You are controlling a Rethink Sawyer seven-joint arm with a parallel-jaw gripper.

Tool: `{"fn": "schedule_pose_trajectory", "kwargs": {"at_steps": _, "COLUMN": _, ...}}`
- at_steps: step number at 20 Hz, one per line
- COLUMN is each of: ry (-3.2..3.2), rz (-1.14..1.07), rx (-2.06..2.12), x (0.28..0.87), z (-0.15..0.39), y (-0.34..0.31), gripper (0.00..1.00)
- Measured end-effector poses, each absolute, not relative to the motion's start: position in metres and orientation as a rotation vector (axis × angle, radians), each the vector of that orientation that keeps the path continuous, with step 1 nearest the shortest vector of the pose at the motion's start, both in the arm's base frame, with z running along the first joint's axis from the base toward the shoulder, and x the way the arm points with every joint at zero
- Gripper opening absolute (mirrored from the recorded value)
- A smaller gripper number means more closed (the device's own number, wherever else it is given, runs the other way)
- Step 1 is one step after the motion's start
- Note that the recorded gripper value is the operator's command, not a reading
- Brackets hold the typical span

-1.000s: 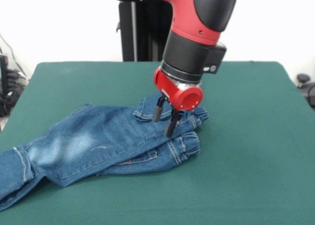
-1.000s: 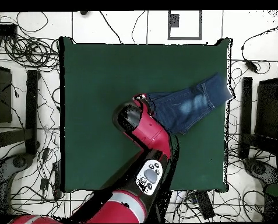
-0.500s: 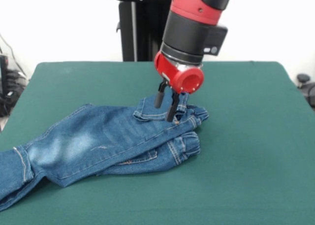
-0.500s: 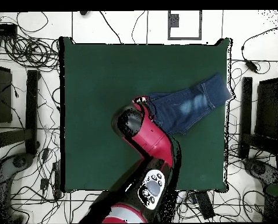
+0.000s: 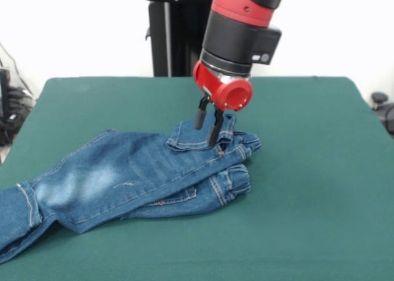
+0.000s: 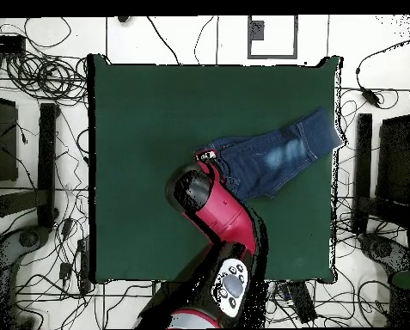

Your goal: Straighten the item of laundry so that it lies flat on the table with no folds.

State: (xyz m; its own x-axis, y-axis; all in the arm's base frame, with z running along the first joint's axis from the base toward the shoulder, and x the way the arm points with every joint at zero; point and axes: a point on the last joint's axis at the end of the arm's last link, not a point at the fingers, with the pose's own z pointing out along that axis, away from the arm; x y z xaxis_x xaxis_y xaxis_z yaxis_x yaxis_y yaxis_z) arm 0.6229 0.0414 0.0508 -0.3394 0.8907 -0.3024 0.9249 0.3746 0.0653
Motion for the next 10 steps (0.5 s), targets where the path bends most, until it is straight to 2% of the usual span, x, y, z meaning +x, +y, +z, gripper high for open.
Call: {"fn": "schedule_pose_trajectory", "kwargs": {"at_steps": 10, "ry": 2.37, "rz": -0.18, "rx": 1.553, "x": 0.61, "z": 0.025, "y": 0.039, "gripper": 1.0}}
